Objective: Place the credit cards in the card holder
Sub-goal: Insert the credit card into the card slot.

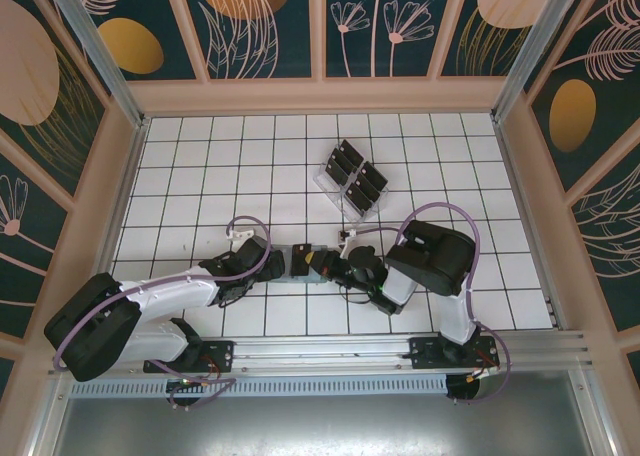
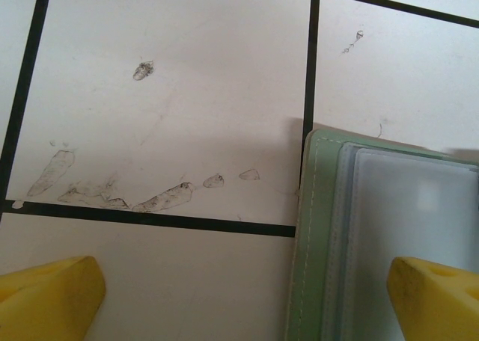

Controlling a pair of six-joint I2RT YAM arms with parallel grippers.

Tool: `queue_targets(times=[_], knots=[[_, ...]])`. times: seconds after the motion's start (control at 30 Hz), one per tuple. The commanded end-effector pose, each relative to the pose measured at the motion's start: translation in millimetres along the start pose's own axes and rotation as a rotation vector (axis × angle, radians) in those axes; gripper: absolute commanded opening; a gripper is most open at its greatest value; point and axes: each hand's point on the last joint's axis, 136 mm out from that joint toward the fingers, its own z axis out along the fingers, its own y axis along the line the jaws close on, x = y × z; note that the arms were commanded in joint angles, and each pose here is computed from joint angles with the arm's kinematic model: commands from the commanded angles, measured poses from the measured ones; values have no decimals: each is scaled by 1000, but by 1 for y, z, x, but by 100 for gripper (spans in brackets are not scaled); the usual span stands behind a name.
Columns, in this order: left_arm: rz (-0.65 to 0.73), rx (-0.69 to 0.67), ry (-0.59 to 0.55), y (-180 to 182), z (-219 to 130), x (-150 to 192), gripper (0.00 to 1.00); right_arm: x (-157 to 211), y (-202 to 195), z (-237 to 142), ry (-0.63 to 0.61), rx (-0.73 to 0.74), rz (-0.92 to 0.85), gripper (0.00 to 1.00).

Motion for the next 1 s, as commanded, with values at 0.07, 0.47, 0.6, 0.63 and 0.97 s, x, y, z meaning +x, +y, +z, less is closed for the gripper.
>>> queue_targets(times=[0.07,0.47,0.6,0.63,0.97], knots=[[19,-105,102,35,7,34,99,4,-3,2,5,16,7,0],[20,-104,103,35,7,34,99,8,-9,-4,6,35,52,0],[21,-105,104,35,7,35,99,9,-12,-6,5,41,65,0],[20,-105,104,35,7,35,99,9,-12,-6,8,44,67,0],[22,-105,105,35,8,35,99,13,-20,-2,31,79,97,0]])
